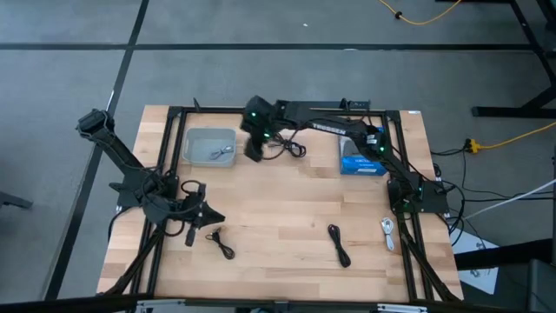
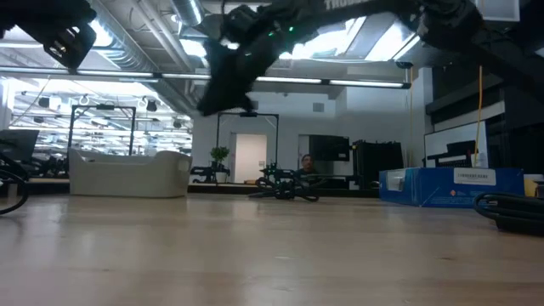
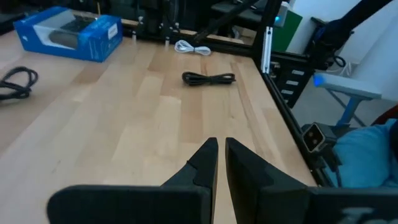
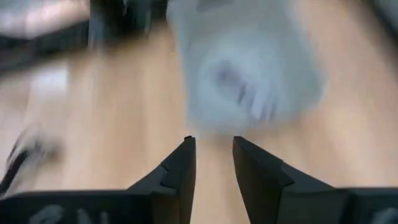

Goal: Pick and place USB-C Cables
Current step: Put the white charger cable into the gray bin

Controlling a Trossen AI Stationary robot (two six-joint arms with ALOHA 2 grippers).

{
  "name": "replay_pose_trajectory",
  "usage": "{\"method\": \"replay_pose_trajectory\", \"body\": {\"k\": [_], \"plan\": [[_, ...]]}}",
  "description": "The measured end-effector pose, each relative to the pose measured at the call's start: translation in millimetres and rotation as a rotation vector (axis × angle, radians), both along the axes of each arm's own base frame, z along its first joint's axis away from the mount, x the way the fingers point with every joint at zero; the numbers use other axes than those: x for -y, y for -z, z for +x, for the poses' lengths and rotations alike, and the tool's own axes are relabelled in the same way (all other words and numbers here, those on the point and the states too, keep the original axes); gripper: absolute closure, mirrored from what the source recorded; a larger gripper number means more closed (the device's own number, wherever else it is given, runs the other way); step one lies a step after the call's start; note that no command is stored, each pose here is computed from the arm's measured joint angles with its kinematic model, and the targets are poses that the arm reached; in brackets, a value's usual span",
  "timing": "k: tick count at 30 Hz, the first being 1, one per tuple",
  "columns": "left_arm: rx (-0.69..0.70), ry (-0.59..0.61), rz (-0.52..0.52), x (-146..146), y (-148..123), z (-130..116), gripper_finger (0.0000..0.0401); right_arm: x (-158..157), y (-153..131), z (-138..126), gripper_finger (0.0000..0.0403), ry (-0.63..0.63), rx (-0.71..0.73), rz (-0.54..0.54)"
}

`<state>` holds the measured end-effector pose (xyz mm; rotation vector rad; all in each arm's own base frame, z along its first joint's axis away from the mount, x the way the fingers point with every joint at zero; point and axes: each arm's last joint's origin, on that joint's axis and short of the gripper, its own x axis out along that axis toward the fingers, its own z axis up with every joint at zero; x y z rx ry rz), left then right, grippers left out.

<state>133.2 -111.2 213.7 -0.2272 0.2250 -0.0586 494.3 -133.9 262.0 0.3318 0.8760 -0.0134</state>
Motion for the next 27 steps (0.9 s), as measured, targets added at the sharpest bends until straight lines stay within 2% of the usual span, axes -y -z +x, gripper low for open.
{"method": "replay_pose_trajectory", "body": {"k": [2,6,8,9,12,15,17,22,25,27], "plan": [[0.007,-0.006,0.008,-1,-1,1,0.0376,-8,-4,-17,0.0293,-0.013,-0.136,0.049],[0.006,-0.036,0.009,-5,-1,4,0.0376,-29,-1,-51,0.0293,0.029,-0.513,0.134],[0.005,-0.050,0.010,-7,-1,6,0.0376,-42,1,-64,0.0293,0.075,-0.699,0.107],[0.005,-0.057,0.010,-8,-1,7,0.0376,-49,3,-65,0.0293,0.103,-0.734,0.068],[0.005,-0.080,0.010,-11,-1,9,0.0376,-74,3,-69,0.0293,0.085,-0.759,0.014],[0.005,-0.102,0.010,-15,-1,11,0.0376,-101,-1,-76,0.0293,0.019,-0.754,0.022],[0.004,-0.113,0.009,-16,-1,12,0.0376,-122,-3,-85,0.0293,-0.036,-0.787,0.034],[0.004,-0.132,0.008,-19,0,14,0.0376,-169,-7,-120,0.0293,-0.103,-0.839,-0.022],[0.004,-0.142,0.001,-20,-1,15,0.0376,-193,-4,-152,0.0293,-0.053,-0.913,-0.044],[0.007,-0.146,-0.008,-21,-1,15,0.0376,-207,-2,-176,0.0293,0.035,-0.943,-0.043]]}}
